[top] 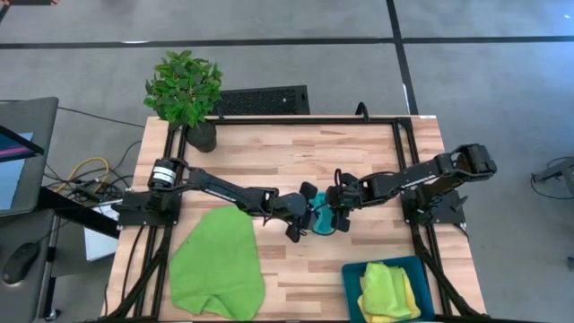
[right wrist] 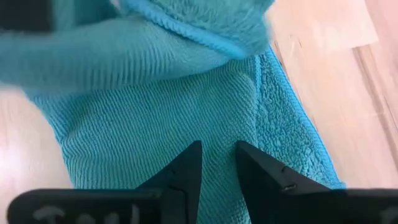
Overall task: Fold microfiber towels
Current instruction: Fold the blue towel
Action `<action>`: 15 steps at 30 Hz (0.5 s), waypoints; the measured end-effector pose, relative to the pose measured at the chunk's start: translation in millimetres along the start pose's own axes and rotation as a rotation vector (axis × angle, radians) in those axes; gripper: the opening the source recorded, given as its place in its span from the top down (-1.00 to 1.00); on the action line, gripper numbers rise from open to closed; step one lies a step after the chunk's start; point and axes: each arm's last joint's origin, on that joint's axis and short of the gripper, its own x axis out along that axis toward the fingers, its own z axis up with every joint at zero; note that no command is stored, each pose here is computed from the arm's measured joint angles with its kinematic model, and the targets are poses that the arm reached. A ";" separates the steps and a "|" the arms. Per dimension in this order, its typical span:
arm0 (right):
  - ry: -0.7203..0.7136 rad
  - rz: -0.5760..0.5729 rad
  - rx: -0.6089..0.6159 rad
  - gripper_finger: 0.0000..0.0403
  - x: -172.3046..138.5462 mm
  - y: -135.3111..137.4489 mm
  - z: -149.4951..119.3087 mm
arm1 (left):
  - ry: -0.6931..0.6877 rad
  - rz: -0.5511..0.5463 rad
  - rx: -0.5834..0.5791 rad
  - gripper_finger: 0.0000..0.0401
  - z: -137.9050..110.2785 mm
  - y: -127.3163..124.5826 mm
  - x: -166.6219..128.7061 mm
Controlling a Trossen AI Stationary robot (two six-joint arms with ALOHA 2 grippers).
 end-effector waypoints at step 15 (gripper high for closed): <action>0.005 -0.001 -0.001 0.39 -0.1 -0.1 -0.3 | 0.027 0.008 -0.007 0.66 -4.9 -4.7 17.0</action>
